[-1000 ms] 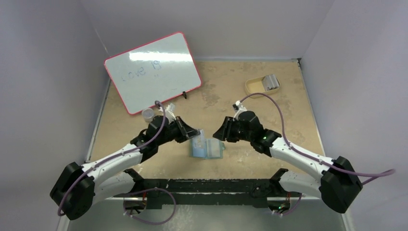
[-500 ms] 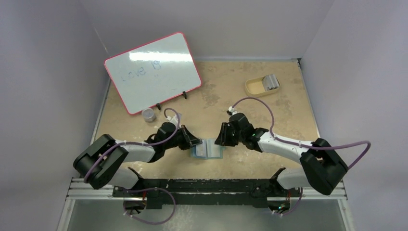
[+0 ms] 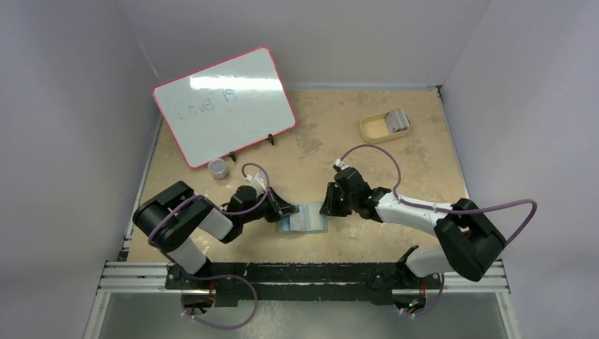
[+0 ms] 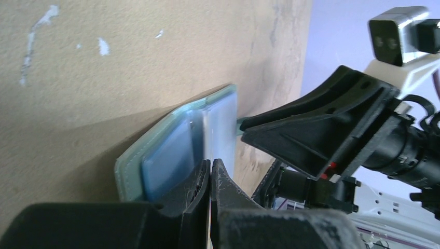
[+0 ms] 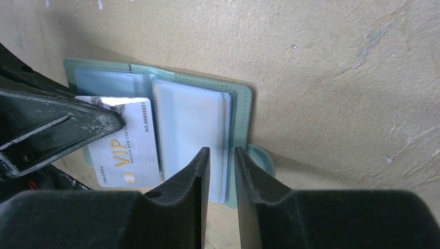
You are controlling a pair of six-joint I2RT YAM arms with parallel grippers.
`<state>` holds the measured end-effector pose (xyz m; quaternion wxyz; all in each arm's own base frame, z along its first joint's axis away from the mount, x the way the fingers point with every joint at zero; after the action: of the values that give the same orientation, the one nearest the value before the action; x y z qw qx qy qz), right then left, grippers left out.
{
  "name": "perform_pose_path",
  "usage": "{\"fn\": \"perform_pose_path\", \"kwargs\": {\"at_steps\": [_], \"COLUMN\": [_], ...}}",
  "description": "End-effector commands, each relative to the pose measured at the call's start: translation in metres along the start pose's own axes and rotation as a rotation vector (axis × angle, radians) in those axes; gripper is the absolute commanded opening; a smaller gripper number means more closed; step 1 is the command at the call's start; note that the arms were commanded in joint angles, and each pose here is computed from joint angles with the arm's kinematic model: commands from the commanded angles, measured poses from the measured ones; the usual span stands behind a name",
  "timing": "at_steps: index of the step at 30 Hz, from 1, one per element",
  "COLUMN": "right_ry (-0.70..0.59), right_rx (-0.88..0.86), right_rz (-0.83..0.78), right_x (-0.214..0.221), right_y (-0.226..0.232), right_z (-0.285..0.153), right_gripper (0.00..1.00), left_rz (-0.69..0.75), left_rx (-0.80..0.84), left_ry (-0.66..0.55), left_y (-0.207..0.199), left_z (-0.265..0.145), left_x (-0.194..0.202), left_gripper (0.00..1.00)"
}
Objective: Put the credit cards into the card holder
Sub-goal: Insert the credit card into the card holder.
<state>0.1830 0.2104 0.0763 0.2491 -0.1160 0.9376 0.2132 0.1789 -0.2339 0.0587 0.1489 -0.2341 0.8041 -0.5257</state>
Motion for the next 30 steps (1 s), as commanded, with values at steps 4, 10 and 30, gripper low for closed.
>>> {"fn": "perform_pose_path", "kwargs": {"at_steps": [4,10,30], "right_ry": [-0.017,-0.018,-0.021], "right_rx": [0.041,0.038,0.014], "right_rz": [-0.016,-0.012,-0.012], "right_x": [0.0,-0.0001,0.0019], "right_y": [-0.0051,-0.0047,-0.0034], "right_z": [0.0017,0.0025,0.0059], "right_gripper": [0.24,0.22,0.22], "left_rz": [0.042,0.087,0.044], "left_rx": [0.106,0.043,0.089], "left_ry": [-0.021,-0.052,-0.018], "left_y": [-0.0247,-0.0208,-0.0218], "left_z": [-0.0074,-0.0065,0.0006], "left_x": [-0.0014,-0.0062,-0.0035], "left_gripper": [0.0,0.0,0.0]}}
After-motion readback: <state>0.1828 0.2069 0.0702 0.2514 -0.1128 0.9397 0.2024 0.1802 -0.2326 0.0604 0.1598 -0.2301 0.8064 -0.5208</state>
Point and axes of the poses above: each gripper's point midway between its finger pads, its own z axis out along the fingers, its own y axis along the line the jaws close on, x = y × z, the point moved 6 cm from there along -z, back along the fingers, and after that the axes turned 14 degrees about -z, right-handed, at the moved point
